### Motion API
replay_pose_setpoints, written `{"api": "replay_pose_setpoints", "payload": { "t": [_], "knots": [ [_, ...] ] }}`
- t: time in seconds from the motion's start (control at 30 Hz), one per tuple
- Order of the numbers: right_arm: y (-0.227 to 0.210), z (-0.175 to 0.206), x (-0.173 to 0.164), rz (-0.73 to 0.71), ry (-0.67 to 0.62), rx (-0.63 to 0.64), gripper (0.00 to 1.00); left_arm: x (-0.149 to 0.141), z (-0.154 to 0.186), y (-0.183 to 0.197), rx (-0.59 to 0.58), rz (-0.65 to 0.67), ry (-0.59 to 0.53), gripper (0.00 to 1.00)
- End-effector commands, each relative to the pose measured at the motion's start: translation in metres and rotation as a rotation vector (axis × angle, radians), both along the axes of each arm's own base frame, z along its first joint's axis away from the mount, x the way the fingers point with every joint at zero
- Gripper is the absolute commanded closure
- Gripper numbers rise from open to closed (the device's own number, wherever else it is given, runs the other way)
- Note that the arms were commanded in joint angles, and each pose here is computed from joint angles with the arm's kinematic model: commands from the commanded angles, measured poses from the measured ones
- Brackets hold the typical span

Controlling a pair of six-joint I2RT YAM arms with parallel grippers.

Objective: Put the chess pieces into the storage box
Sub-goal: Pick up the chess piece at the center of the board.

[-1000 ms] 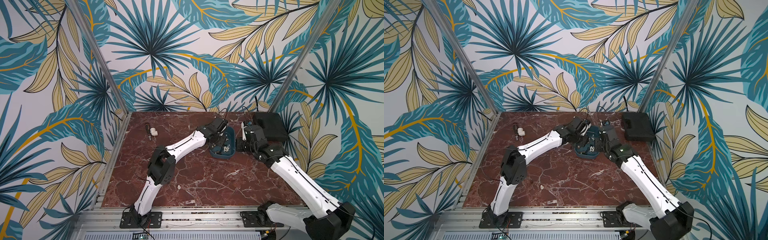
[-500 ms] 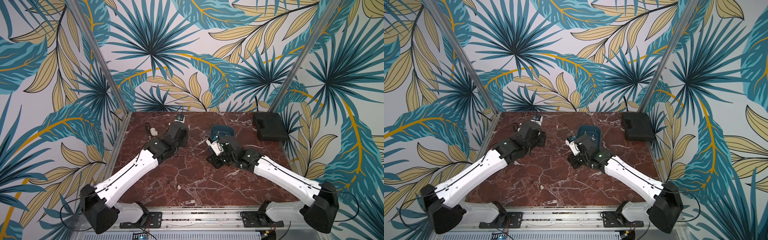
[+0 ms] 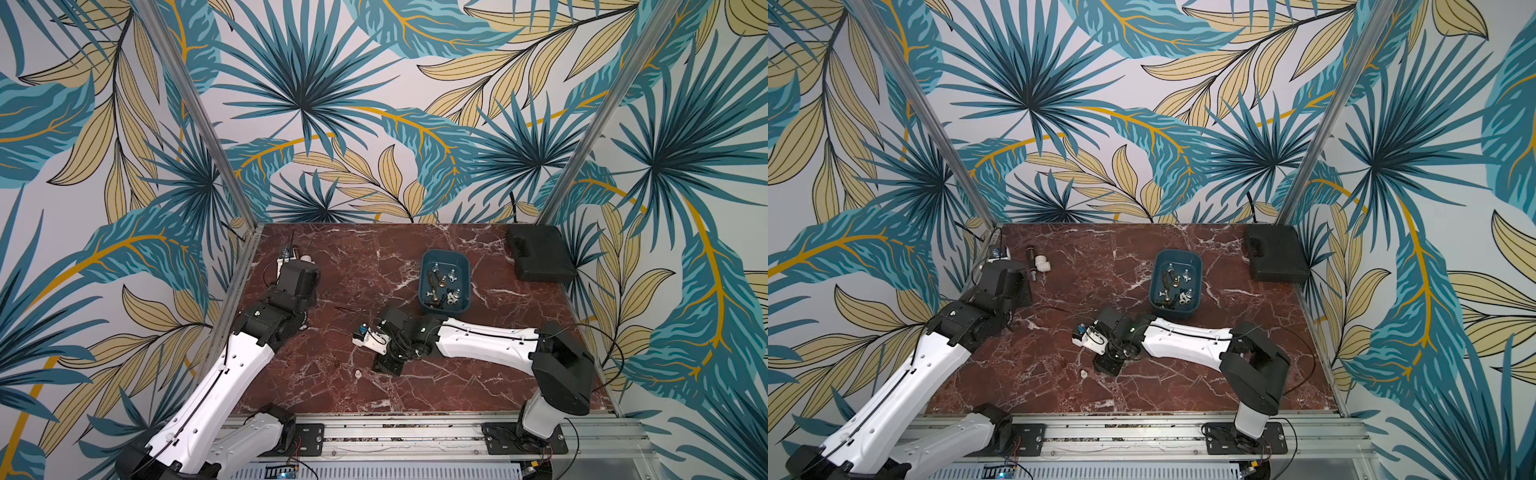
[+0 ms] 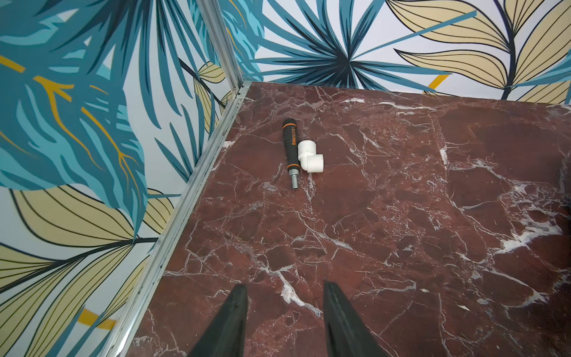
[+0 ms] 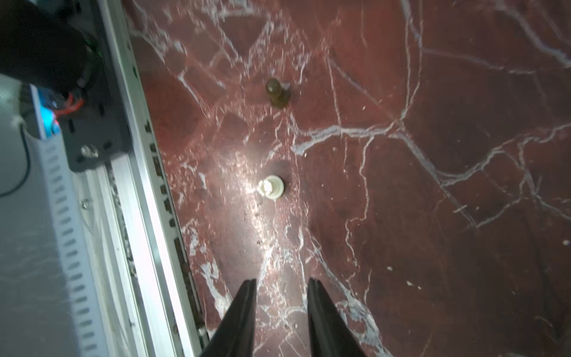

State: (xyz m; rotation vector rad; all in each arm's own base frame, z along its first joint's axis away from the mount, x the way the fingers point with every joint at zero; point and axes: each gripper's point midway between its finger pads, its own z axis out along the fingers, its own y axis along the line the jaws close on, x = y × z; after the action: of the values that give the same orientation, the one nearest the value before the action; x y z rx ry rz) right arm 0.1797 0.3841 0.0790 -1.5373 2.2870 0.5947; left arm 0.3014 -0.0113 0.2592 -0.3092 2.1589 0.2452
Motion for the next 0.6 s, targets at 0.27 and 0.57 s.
{"api": "replay_pose_setpoints", "payload": {
  "t": [0.27,0.57],
  "knots": [
    [0.033,-0.027,-0.007,0.116,-0.047,-0.060,0.67,-0.010,-0.009,0.038,-0.011,0.111,-0.004,0.55],
    [0.041,-0.037,-0.003,0.128,-0.064,-0.091,0.67,-0.015,-0.002,0.051,-0.019,0.143,-0.044,0.55]
  ]
}}
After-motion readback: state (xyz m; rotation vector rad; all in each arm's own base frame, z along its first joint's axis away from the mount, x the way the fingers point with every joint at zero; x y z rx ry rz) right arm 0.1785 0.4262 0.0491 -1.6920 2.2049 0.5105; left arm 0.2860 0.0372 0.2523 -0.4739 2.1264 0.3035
